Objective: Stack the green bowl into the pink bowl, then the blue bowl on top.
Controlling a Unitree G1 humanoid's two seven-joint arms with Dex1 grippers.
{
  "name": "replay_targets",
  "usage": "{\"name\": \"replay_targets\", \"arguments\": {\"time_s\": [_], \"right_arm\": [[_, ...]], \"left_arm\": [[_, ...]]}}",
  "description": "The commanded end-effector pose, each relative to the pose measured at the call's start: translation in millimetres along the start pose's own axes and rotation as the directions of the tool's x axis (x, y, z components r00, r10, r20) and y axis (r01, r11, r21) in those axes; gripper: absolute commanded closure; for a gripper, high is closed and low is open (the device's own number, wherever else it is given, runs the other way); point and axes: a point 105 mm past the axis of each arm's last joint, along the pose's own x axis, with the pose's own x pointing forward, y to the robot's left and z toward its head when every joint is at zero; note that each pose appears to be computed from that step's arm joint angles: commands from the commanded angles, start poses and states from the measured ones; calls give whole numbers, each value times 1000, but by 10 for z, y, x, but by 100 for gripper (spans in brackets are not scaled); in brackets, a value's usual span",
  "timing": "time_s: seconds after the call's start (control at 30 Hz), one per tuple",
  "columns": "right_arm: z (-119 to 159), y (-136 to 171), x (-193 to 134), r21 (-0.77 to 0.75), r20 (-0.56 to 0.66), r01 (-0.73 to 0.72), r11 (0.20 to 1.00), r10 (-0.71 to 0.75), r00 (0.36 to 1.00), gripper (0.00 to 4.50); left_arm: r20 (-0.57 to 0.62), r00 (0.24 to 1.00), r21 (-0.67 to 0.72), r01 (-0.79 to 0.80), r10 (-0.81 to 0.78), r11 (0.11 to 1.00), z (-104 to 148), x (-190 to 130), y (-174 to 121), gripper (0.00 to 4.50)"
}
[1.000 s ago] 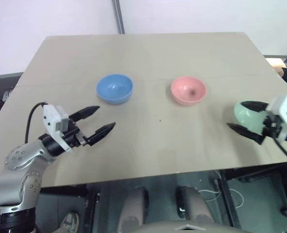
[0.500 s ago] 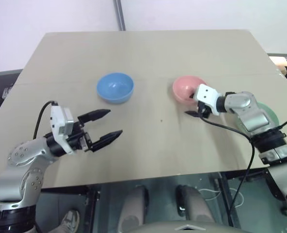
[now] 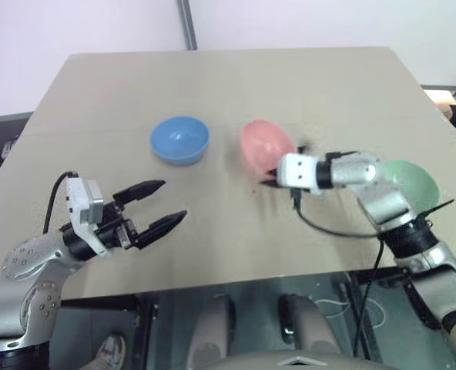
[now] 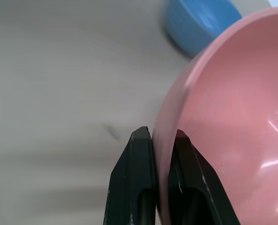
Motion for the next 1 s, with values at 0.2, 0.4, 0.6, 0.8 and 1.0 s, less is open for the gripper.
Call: {"name": "replay_targets", "arguments": {"time_s": [0.2,0.4,0.6,0.8,1.0], "right_arm": [[-105,248,-93,-23,-130,-94,995,90,987,318],[-201,202,-236,-104,-211,-27,994,4,977,112],[73,66,-740,150,-119,143,978,-125,985,72],[-33,58,-1330,299,-264,355,886,-281,923,72],[-563,183,-1740,342,-559,576,743,-332,760,72]], "left_arm": [[5,1000,44,25,-25,999,39,22,27,0],[13,999,41,42,-43,998,36,72,41,0],[16,999,38,46,-46,998,23,97,41,0],[21,998,30,63,-63,998,-11,128,25,0],[29,995,29,96,-97,995,-26,205,31,0]]}}
